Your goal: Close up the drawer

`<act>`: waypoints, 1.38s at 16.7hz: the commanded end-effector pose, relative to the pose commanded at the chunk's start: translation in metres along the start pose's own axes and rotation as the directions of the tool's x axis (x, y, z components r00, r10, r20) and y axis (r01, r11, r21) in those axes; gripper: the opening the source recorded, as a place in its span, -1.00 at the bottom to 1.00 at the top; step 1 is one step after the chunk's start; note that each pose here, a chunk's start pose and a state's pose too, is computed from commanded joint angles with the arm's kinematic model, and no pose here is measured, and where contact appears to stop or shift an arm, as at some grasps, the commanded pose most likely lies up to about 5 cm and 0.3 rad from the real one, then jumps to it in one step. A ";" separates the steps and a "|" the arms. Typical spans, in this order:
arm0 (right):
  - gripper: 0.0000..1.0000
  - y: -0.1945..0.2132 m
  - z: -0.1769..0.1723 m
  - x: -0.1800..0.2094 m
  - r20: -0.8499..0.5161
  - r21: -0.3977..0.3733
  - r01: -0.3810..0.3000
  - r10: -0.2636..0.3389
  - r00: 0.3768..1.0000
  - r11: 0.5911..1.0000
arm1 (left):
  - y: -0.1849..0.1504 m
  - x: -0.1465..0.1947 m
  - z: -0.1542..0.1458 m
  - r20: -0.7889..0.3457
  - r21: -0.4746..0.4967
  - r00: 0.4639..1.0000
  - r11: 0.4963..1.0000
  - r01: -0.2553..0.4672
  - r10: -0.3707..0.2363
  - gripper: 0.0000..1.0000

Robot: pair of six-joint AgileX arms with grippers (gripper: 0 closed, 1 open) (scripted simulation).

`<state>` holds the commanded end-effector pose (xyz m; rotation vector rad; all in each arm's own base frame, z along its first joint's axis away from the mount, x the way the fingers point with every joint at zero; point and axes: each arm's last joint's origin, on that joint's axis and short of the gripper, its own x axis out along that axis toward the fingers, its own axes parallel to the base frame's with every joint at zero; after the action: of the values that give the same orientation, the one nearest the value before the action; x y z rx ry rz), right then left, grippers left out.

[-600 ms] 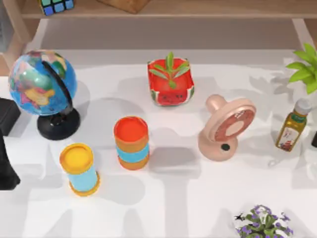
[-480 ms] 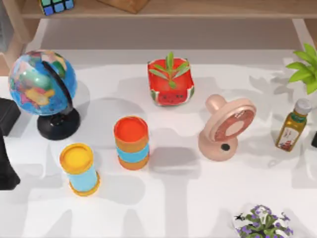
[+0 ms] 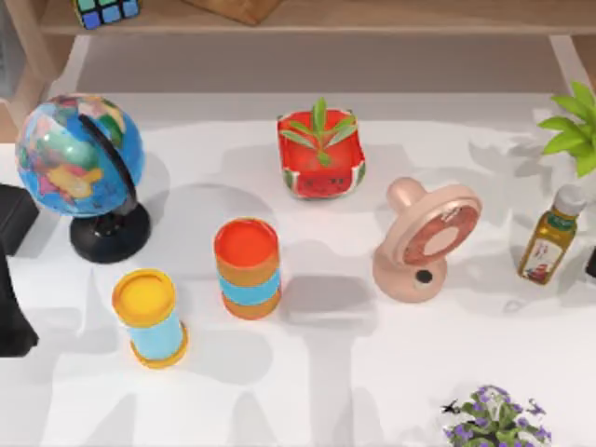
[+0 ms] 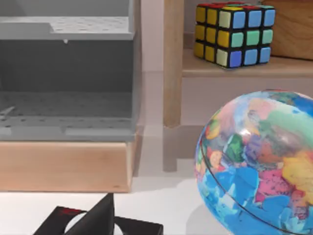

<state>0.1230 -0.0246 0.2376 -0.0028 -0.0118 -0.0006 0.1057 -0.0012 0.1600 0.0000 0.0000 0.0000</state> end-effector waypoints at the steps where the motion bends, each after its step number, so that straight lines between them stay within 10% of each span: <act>1: 1.00 -0.006 0.011 0.006 -0.005 0.001 0.000 0.000 1.000 1.000 | 0.000 0.000 0.000 0.000 0.000 1.000 1.000 0.000 0.000 1.00; 15: 1.00 -0.046 0.059 0.040 -0.009 -0.008 -0.005 0.004 1.000 1.000 | 0.000 0.000 0.000 0.000 0.000 1.000 1.000 0.000 0.000 1.00; 23: 1.00 -0.076 0.025 0.078 0.002 -0.367 -0.041 0.045 0.999 0.929 | 0.000 0.000 0.000 0.000 0.000 1.000 1.000 0.000 0.000 1.00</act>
<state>0.2012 -0.1005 0.2641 -0.3784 -0.0217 0.0410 0.1057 -0.0012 0.1600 0.0000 0.0000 0.0000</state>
